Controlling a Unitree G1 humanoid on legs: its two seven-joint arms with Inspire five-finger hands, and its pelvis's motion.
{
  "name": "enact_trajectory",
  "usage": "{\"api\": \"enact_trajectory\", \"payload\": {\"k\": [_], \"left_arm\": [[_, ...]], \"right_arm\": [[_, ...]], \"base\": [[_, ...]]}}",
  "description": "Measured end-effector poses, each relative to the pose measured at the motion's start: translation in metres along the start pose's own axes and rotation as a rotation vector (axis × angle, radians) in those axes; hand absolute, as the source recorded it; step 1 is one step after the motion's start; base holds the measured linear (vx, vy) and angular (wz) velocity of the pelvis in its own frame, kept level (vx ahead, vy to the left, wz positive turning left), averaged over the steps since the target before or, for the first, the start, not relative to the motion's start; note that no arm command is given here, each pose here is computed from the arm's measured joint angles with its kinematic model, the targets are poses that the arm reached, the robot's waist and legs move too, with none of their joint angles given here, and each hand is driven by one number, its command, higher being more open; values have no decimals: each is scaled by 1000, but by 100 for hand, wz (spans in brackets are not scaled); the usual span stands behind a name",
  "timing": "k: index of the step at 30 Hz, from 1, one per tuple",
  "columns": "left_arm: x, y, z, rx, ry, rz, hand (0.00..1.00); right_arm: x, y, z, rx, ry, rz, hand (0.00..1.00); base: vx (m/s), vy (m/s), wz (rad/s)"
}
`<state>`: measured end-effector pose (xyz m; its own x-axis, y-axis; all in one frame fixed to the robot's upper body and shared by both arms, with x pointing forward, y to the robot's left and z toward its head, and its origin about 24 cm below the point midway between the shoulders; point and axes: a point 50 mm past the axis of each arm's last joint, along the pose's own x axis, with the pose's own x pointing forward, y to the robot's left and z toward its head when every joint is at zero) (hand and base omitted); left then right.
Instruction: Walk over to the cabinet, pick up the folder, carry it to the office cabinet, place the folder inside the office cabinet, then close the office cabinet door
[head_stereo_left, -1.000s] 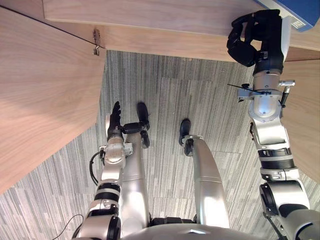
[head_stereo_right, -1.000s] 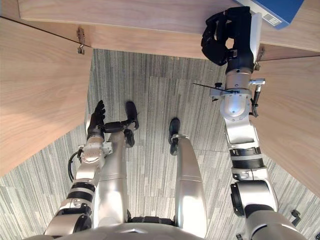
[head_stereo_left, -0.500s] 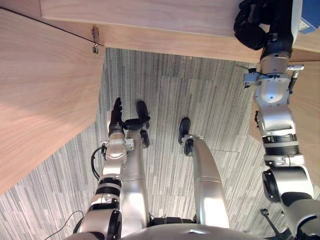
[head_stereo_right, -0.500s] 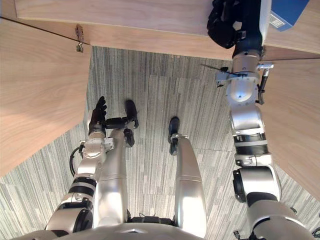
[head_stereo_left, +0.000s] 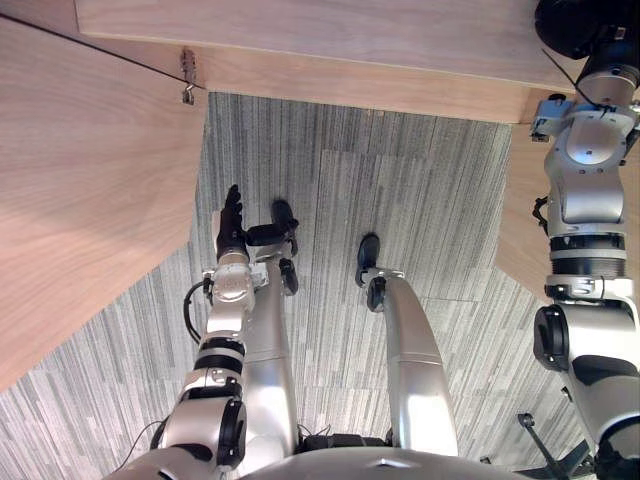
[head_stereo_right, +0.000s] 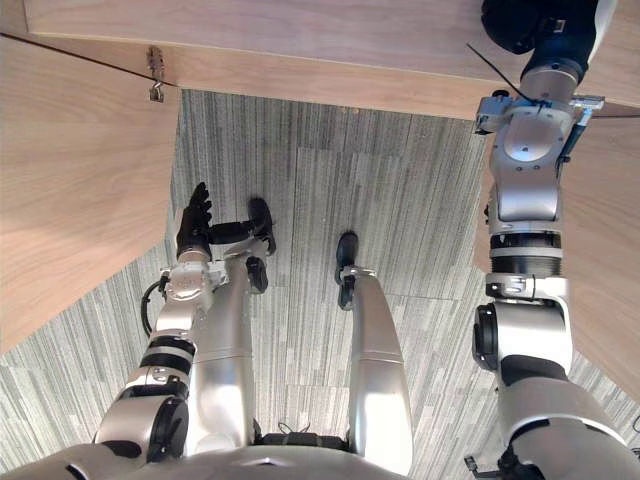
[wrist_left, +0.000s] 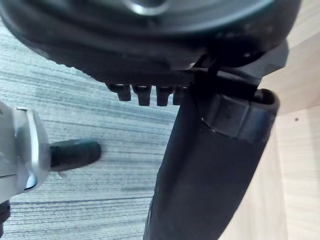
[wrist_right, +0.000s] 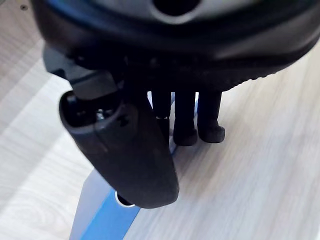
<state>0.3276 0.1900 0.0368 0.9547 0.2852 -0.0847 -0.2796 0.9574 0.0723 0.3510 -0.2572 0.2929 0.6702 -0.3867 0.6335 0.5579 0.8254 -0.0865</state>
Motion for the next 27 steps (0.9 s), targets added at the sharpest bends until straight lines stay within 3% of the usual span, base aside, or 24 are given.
{"api": "enact_trajectory", "payload": {"k": [7,15,22,27], "left_arm": [[0,-1,1,-23,2,2,100],[-1,-4,-1,-20,15,-9,100],[-25,6,-39,38,120,-11,100],[-55,5,-81,90,261,-55,100]], "right_arm": [[-4,0,-6,36,37,-24,0],[-51,-5,-12,95,6,-18,0],[-129,-4,-39,179,110,43,0],[-201,35,-43,264,202,370,0]], "base": [[7,13,-3],[-29,23,-5],[-27,46,-11],[116,29,-4]]}}
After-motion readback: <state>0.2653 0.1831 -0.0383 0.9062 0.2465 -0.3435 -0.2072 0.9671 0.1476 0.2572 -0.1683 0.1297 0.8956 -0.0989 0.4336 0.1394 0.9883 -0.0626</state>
